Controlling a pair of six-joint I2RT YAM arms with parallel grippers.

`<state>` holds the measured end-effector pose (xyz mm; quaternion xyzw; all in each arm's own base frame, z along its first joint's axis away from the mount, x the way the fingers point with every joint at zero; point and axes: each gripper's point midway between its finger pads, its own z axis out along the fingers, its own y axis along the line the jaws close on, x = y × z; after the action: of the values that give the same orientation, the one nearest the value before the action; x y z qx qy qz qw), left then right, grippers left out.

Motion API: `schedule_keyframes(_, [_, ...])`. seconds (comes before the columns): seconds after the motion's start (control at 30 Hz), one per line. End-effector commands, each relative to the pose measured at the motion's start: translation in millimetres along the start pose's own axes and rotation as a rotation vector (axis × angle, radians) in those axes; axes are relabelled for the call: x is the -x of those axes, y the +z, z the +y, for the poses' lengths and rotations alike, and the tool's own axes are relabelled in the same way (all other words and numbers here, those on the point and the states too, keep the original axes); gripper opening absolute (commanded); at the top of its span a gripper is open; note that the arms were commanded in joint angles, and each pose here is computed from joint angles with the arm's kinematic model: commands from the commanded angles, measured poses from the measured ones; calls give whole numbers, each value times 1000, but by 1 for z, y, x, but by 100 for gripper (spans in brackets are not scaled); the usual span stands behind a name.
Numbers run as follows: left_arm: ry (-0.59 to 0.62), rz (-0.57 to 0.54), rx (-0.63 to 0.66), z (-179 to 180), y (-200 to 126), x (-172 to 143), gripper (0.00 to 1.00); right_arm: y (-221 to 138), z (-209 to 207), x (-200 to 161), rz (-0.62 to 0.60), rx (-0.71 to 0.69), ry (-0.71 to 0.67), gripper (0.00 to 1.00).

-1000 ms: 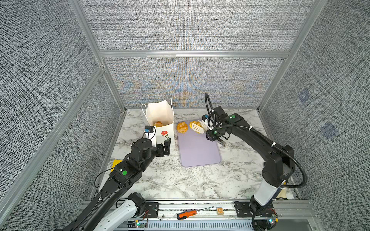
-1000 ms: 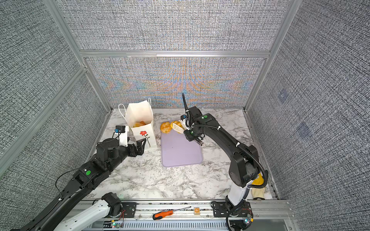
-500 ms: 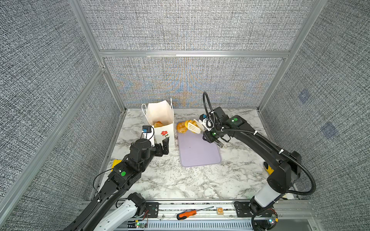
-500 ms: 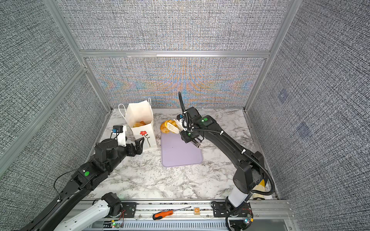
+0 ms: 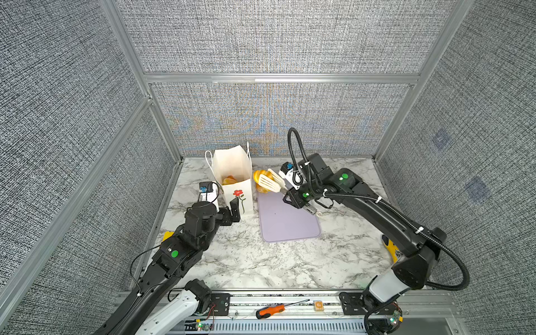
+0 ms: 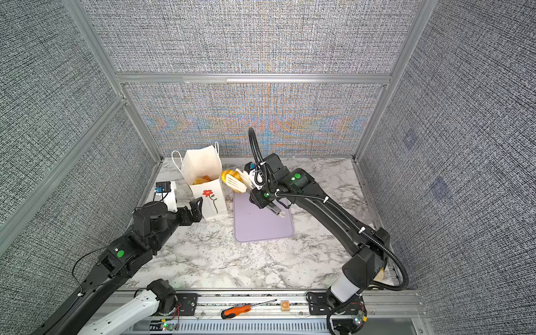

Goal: Pack bread into a paper bag
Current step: Place the bread in the paper bag.

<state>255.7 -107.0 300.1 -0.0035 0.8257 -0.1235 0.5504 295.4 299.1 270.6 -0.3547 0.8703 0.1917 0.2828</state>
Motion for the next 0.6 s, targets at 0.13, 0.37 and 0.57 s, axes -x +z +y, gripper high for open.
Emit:
schedule_keyframes(0.13, [3,-1,64,16,-2,6,99,-24,21,28,-128,55,-17,35])
schedule_keyframes(0.37, [-14,12,62,20,1,5,99,-17,38,52,-162,129,-33,35])
schedule_keyframes(0.57, [-26,17,55,22,3,5,99,1,43,80,-182,150,-40,36])
